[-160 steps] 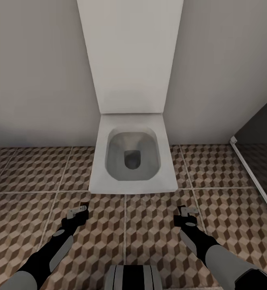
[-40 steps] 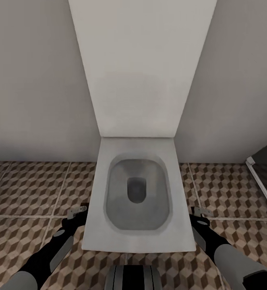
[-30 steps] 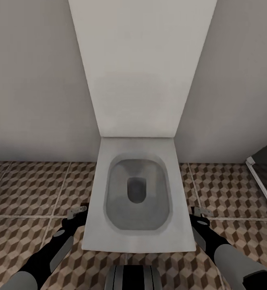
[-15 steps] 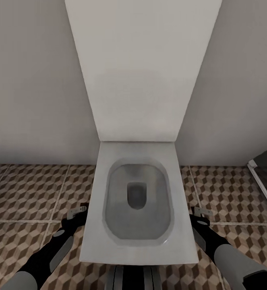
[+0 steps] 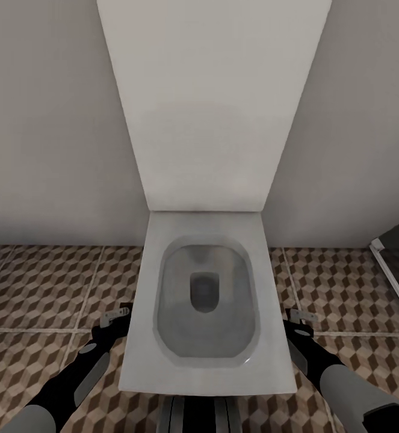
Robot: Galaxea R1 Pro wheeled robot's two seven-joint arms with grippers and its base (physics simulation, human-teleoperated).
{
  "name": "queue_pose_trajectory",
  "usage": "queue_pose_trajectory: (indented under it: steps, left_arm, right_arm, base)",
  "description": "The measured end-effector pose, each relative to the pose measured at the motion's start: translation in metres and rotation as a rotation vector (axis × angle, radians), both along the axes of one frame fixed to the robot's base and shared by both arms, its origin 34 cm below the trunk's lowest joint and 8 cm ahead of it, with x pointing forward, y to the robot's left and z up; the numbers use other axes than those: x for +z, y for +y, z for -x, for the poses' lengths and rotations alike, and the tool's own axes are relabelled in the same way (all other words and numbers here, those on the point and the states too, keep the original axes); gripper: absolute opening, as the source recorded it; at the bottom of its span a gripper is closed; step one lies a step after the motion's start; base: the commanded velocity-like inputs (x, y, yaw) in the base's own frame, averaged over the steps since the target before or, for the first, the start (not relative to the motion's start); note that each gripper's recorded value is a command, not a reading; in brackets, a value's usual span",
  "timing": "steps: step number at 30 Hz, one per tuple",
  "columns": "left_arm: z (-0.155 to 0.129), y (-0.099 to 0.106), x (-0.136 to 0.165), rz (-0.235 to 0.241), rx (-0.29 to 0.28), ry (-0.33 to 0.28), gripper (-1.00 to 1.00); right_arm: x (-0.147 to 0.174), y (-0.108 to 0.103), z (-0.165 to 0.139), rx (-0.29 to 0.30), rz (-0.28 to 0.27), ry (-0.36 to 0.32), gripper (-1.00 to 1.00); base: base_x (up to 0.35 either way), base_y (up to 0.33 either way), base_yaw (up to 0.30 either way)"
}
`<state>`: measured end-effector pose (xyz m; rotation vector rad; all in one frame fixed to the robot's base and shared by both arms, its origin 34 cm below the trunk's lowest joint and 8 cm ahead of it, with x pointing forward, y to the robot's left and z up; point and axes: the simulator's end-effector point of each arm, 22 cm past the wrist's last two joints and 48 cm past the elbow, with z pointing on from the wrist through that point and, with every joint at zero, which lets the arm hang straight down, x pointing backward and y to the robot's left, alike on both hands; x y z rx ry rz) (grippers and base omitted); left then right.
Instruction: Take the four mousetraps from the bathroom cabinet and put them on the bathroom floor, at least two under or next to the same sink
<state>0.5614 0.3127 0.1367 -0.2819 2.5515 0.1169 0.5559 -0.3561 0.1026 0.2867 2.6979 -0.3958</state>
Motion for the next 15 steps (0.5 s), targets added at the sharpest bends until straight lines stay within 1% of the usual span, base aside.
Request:
queue_pose_trajectory:
  steps: [10,15]
  left_arm:
    - [-0.0002,-0.0006,0.0,0.001,0.0,0.0,-1.0]
    - [0.0034,0.0007,-0.0023,-0.002,0.0,0.009,-1.0]
  right_arm:
    - [0.0,-0.0002,0.0,0.0,0.0,0.0,-1.0]
    - [-0.0004,-0.0023,0.0017,-0.002,0.002,0.006,-1.0]
  base:
    - [0.0,0.0,0.0]
    - [0.0,0.0,0.0]
